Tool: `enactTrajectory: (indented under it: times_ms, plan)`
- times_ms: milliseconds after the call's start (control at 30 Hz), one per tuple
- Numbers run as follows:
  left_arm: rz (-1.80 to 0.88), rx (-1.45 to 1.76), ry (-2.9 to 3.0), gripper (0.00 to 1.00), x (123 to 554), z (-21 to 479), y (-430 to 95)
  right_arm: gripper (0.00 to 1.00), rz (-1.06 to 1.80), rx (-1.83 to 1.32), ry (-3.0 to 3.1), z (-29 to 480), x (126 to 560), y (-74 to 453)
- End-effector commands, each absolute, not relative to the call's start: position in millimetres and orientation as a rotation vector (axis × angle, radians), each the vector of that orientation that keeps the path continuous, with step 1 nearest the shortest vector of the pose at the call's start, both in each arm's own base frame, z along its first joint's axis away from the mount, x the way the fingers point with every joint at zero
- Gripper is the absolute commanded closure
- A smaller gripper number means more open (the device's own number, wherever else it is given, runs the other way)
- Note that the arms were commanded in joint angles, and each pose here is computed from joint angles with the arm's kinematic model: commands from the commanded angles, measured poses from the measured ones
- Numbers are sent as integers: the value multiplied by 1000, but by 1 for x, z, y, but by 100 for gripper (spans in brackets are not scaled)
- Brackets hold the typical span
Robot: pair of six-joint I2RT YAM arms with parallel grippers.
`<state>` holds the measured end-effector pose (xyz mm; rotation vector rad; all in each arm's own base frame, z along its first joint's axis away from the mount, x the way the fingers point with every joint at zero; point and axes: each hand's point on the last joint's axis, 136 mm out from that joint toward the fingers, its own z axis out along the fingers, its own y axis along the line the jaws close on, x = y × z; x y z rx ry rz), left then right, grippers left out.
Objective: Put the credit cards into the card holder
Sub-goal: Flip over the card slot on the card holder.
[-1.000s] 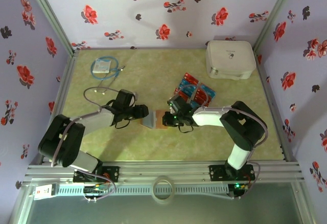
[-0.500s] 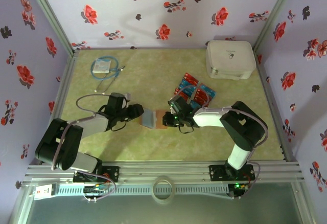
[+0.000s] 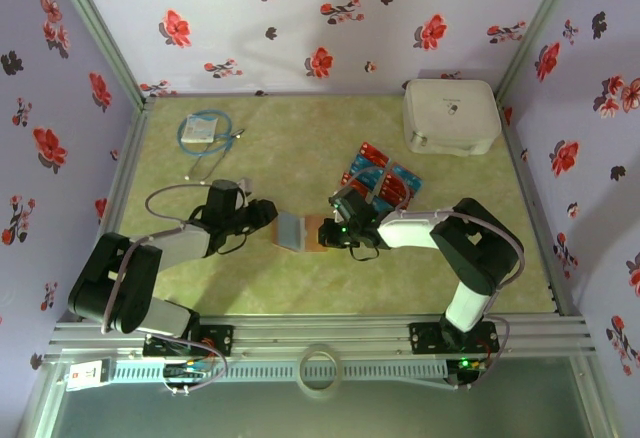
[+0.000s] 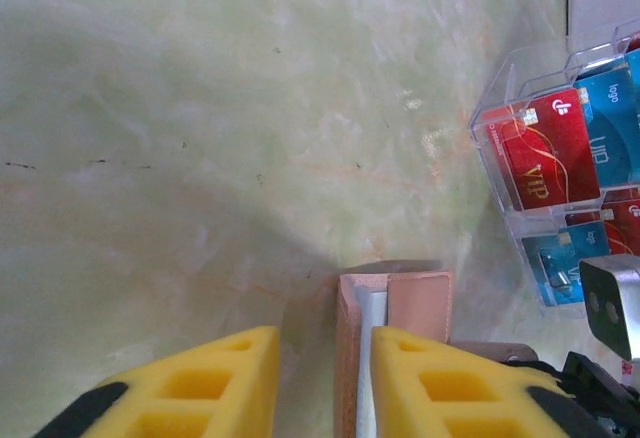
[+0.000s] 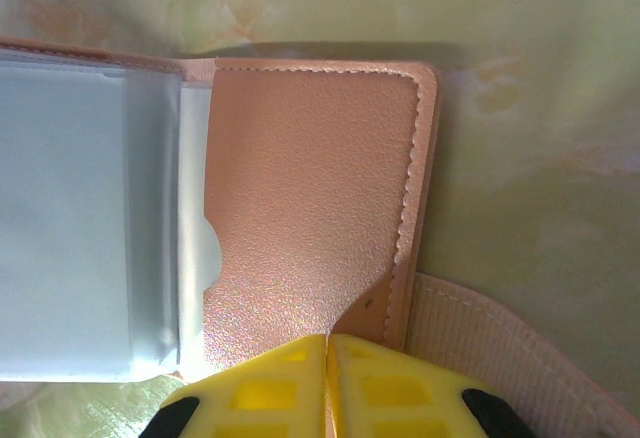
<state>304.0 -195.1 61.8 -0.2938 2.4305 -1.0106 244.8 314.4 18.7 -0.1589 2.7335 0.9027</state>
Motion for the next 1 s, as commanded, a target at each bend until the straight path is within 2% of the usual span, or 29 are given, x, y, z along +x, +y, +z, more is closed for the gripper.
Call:
enactTrajectory:
  times_ms: [0,167,200,500,700,967]
  plan:
    - [-1035,-294,2406,80,304,65,-194,90,798,-116,2834,-15,233,297]
    - [-1049,-289,2391,99,306,72,-196,91,803,-122,2837,-15,233,299]
    - [-1064,-282,2380,100,307,77,-198,91,806,-121,2836,-15,233,299]
    - [-1190,-201,2300,100,310,118,-236,92,828,-129,2850,-18,232,304]
    - [-1222,-191,2324,100,310,103,-258,92,825,-124,2854,-19,231,303]
    - [-1080,-207,2388,100,304,81,-241,91,828,-149,2831,-3,231,301]
